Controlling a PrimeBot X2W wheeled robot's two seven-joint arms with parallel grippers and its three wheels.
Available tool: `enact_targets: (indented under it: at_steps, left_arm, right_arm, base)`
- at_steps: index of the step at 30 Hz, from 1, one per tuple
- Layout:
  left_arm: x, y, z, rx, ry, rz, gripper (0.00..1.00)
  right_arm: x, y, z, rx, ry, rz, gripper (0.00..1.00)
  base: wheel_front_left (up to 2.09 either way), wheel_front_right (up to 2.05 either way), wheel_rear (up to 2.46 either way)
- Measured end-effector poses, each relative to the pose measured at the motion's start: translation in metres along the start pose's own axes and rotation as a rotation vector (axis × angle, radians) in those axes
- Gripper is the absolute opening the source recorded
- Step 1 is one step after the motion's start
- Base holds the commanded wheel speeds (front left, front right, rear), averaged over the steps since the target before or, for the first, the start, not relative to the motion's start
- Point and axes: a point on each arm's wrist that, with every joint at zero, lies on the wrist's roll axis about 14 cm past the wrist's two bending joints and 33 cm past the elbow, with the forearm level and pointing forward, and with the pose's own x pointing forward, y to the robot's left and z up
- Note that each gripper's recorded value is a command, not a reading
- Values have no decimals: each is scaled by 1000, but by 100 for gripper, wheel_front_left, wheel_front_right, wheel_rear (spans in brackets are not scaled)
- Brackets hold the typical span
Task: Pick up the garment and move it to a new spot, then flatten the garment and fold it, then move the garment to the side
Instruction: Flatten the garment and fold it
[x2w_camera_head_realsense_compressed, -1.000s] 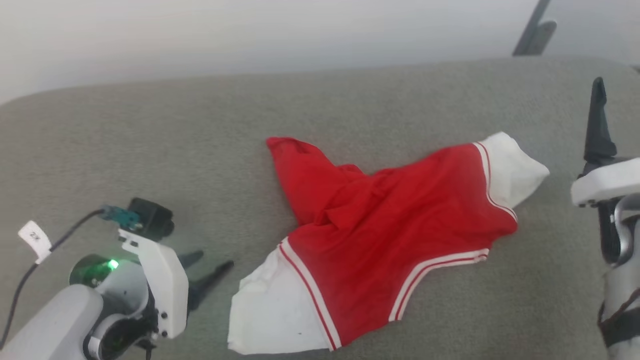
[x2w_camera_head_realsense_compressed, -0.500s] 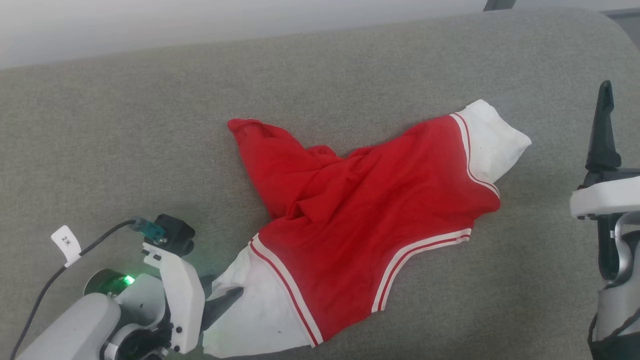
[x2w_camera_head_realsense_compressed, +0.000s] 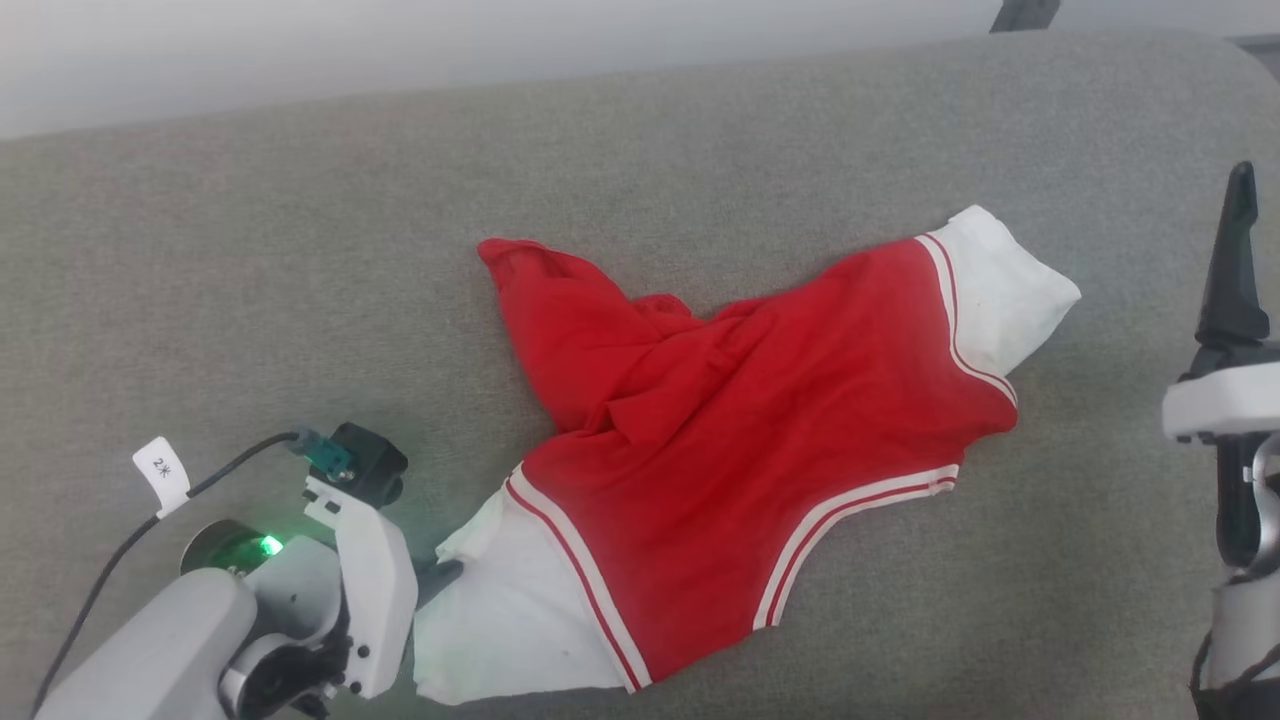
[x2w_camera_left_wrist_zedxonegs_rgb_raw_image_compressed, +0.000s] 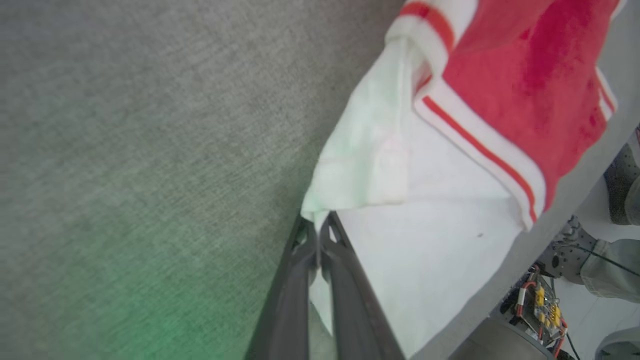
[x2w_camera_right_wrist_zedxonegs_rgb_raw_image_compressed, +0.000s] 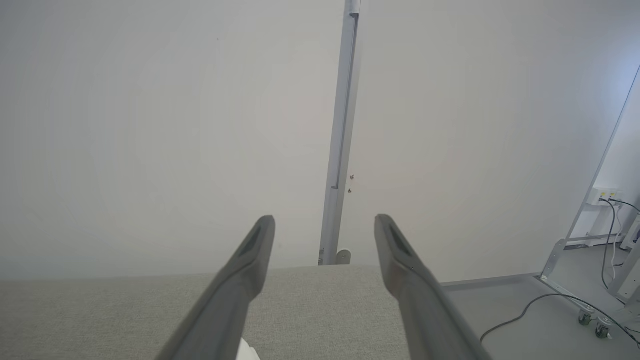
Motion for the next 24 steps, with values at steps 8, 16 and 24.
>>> enact_targets:
  at_steps: [8, 16, 24]
  left_arm:
    - [-39, 56, 7, 47, -18, 169, 0]
    - [-73, 98, 22, 81, -37, 303, 0]
    - [-77, 117, 20, 11, -38, 337, 100]
  right_arm:
    - [-3, 7, 3, 12, 3, 21, 100]
    - [-10, 5, 2, 13, 22, 22, 100]
    - [-20, 0, -4, 18, 50, 12, 100]
  base:
    - [0, 0, 0]
    - [0, 0, 0]
    - [0, 0, 0]
